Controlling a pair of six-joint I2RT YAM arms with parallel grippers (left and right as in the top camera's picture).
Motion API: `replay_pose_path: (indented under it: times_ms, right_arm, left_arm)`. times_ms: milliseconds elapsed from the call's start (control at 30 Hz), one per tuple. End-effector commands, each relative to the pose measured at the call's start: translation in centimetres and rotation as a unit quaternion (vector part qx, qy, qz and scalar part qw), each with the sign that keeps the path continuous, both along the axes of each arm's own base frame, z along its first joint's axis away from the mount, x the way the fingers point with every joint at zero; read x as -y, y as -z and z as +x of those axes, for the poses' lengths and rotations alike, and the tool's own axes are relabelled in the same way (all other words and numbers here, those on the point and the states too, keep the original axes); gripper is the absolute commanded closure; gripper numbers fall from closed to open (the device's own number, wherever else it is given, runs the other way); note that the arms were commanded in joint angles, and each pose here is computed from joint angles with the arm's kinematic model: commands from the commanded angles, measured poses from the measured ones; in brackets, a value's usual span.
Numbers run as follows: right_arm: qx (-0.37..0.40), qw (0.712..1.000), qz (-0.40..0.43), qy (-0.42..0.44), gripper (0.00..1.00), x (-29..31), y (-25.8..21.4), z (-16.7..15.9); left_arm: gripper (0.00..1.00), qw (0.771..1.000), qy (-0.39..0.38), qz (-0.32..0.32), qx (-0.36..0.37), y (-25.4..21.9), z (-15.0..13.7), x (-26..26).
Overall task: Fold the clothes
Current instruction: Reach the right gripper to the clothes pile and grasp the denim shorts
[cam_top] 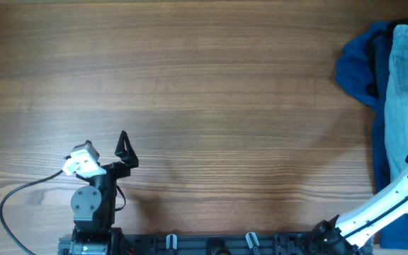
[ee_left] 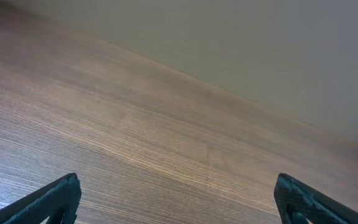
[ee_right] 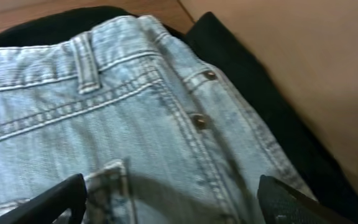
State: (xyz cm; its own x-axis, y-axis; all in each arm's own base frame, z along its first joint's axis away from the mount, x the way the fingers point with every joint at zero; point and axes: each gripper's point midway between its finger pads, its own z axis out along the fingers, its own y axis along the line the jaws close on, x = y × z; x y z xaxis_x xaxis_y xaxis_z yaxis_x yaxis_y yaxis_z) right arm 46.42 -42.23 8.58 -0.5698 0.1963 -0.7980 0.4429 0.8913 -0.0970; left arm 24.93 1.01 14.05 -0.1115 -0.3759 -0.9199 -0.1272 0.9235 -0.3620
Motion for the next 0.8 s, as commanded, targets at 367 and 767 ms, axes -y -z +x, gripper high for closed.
replay_pose_path:
  times_ms: [367,767]
  right_arm:
    - [0.055,0.997,0.039,-0.039,0.96,-1.4,-2.0,1.3]
    - [0.145,0.953,0.198,-0.177,0.96,-19.7,-18.7,3.7]
  left_arm:
    - [0.00,1.000,0.004,-0.003,-0.001,0.2,0.0,0.2]
    - [0.00,1.000,0.004,-0.003,-0.001,0.2,0.0,0.2]
